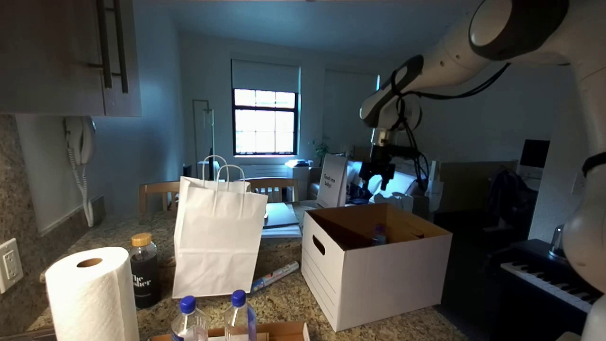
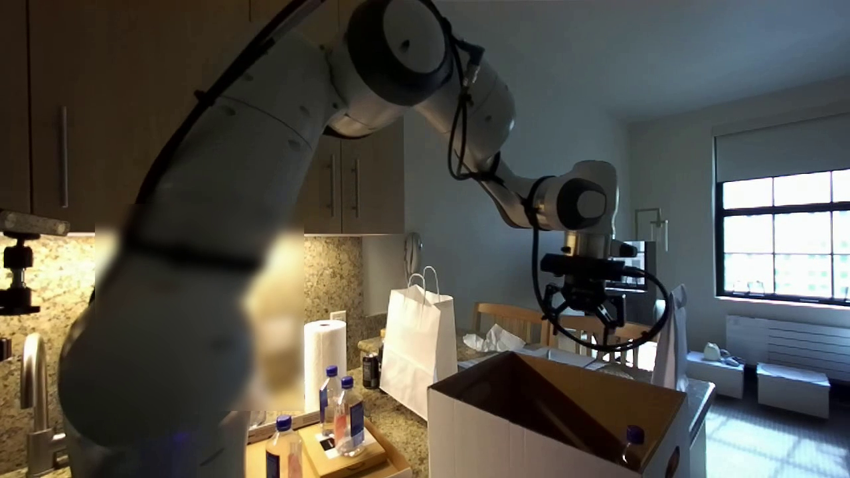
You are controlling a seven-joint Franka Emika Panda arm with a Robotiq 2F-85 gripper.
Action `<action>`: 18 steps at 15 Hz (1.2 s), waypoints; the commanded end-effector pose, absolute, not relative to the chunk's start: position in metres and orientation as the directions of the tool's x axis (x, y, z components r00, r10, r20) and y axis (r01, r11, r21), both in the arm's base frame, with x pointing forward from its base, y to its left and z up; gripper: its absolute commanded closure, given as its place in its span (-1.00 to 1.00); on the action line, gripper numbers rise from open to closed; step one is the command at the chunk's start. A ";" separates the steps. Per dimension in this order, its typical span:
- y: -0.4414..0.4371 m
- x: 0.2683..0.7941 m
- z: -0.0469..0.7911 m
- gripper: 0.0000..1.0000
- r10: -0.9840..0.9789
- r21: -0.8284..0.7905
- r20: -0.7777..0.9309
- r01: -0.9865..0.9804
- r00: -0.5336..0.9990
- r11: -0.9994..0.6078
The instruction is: Place four empty water bottles inside the white storage box on the right
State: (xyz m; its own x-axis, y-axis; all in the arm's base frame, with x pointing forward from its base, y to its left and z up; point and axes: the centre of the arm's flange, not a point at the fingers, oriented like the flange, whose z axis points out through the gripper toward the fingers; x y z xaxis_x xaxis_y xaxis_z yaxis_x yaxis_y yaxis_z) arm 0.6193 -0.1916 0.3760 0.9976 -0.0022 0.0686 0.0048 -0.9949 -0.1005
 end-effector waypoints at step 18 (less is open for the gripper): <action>0.311 0.462 0.369 -1.00 0.809 0.302 0.101 0.757 0.579 -0.579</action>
